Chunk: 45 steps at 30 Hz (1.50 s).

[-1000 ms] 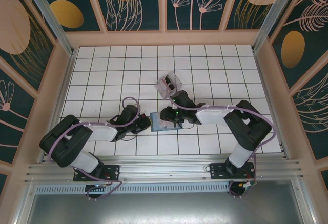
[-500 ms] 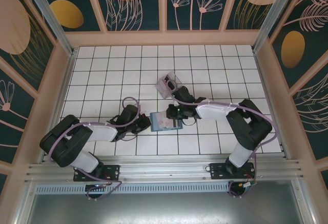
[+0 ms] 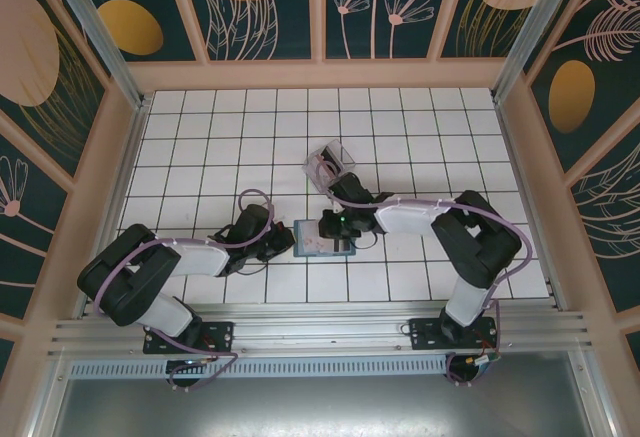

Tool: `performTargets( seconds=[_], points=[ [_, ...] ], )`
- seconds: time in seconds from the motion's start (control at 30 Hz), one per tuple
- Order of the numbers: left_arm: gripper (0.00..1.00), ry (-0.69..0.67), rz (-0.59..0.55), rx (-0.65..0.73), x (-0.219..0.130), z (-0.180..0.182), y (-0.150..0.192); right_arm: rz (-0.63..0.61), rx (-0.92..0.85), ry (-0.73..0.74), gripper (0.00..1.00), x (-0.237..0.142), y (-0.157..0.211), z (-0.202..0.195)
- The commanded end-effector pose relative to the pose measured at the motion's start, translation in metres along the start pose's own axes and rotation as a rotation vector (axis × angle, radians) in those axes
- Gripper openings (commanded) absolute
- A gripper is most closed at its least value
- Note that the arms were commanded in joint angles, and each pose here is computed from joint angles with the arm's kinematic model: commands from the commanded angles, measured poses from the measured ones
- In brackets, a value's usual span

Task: Put the credit cards into the card holder
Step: Insert the credit card into the card slot, then close the card holder at the center of the table.

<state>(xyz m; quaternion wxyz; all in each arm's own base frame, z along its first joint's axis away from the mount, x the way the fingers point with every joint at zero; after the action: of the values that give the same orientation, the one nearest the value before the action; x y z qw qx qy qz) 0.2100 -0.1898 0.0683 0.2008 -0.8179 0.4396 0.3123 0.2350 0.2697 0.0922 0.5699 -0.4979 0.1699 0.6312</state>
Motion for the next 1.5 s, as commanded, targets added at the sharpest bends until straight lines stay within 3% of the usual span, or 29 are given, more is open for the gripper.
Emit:
performTargets(
  seconds=[0.0, 0.27, 0.4, 0.57, 0.7, 0.77, 0.93, 1.47],
  points=[
    [0.00, -0.099, 0.110, -0.024, 0.003, 0.023, 0.019, 0.042, -0.005, -0.052, 0.11, 0.010, 0.003, 0.014],
    [0.00, -0.094, 0.102, -0.031, 0.002, 0.023, 0.018, 0.027, -0.026, -0.110, 0.11, 0.011, 0.002, 0.027],
    [0.00, -0.100, 0.097, -0.025, 0.000, 0.023, 0.018, -0.014, -0.030, -0.093, 0.12, -0.007, -0.004, 0.022],
    [0.00, -0.113, 0.087, -0.009, -0.001, 0.021, 0.017, -0.089, 0.009, -0.020, 0.16, -0.052, -0.005, -0.004],
    [0.00, -0.126, 0.083, 0.005, 0.000, 0.019, 0.015, -0.101, 0.108, 0.030, 0.19, -0.071, 0.017, -0.045],
    [0.00, -0.131, 0.082, 0.015, 0.001, 0.017, 0.014, -0.072, 0.138, 0.052, 0.25, -0.069, 0.031, -0.060],
    [0.00, -0.138, 0.085, 0.022, 0.002, 0.015, 0.013, -0.014, 0.131, 0.083, 0.29, -0.057, 0.046, -0.070],
    [0.00, -0.146, 0.087, 0.020, 0.003, 0.019, 0.014, 0.018, 0.063, 0.109, 0.35, -0.039, 0.028, -0.062]
  ],
)
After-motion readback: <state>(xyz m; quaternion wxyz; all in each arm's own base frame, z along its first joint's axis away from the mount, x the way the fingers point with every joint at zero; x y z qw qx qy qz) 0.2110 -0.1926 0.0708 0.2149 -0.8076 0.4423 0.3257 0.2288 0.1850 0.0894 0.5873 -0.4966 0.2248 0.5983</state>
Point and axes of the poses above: each hand's point on the last joint's axis, 136 mm out from that joint toward the fingers, its own x axis out along the fingers, its own z axis along the line the jaws close on, y = z × x, the point moved 8 cm from there along -x, back along the fingers, and after that the axes turned 13 degrees about -x, right-handed, at the moved point
